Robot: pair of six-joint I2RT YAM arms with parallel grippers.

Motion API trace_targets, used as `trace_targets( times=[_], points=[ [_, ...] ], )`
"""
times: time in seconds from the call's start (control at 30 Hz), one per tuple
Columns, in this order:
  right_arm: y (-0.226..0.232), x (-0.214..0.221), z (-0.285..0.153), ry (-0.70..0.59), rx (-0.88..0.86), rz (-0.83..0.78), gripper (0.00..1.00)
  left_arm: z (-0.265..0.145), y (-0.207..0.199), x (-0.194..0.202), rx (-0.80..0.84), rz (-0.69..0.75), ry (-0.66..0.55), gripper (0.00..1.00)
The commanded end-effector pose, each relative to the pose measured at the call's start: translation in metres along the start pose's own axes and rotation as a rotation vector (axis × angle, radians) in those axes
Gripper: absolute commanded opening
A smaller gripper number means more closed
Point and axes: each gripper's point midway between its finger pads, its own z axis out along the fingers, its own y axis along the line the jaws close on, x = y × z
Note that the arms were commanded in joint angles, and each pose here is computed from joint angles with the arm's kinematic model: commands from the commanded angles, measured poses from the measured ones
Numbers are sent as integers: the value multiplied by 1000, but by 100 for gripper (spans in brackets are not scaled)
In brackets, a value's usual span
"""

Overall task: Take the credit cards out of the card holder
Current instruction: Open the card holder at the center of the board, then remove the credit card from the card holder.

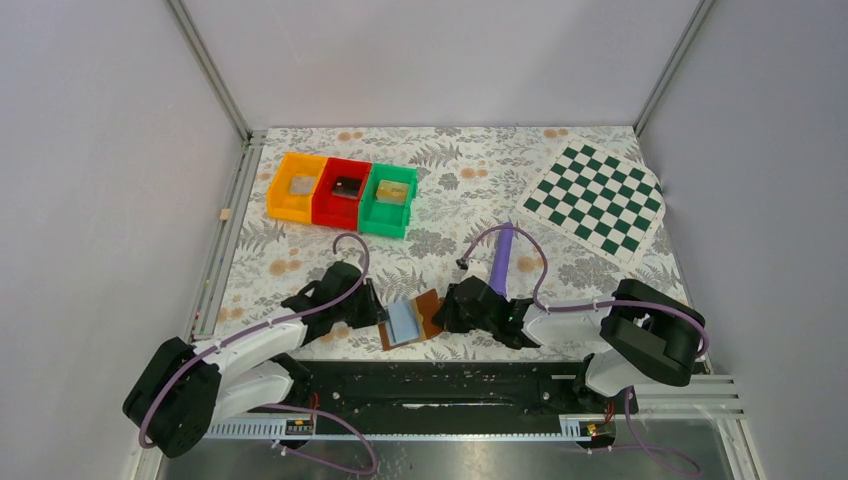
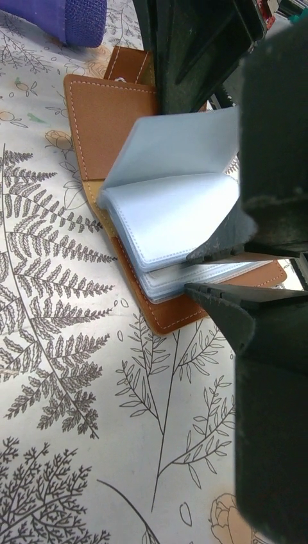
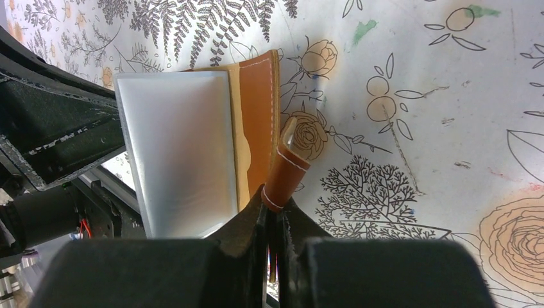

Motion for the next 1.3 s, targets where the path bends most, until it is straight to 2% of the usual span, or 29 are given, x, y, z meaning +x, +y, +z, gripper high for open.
trace_targets(
  times=[0.0,0.17,0.43,0.6,0.67,0.83,1.03,1.27],
  points=[
    [11,1,1,16,-35,-9,10,-2,-36,-14,127,31,-20,18],
    [11,3,2,24,-40,-9,17,-4,-51,-15,203,34,-26,19],
    [11,2,0,22,-36,-22,23,-3,-59,-16,235,33,-26,20],
    [14,-7,-6,-5,-31,-41,34,-2,-60,-16,235,32,-25,20],
    [15,-9,-7,-10,-31,-50,36,-2,-62,-16,246,35,-26,21],
    [17,-5,-1,15,-37,-51,32,-2,-68,-19,265,44,-27,21],
    [13,0,4,15,-36,-21,10,2,-66,-17,256,47,-22,22],
    [-5,13,9,28,-25,18,1,-2,-40,-21,130,37,-80,22]
  ],
)
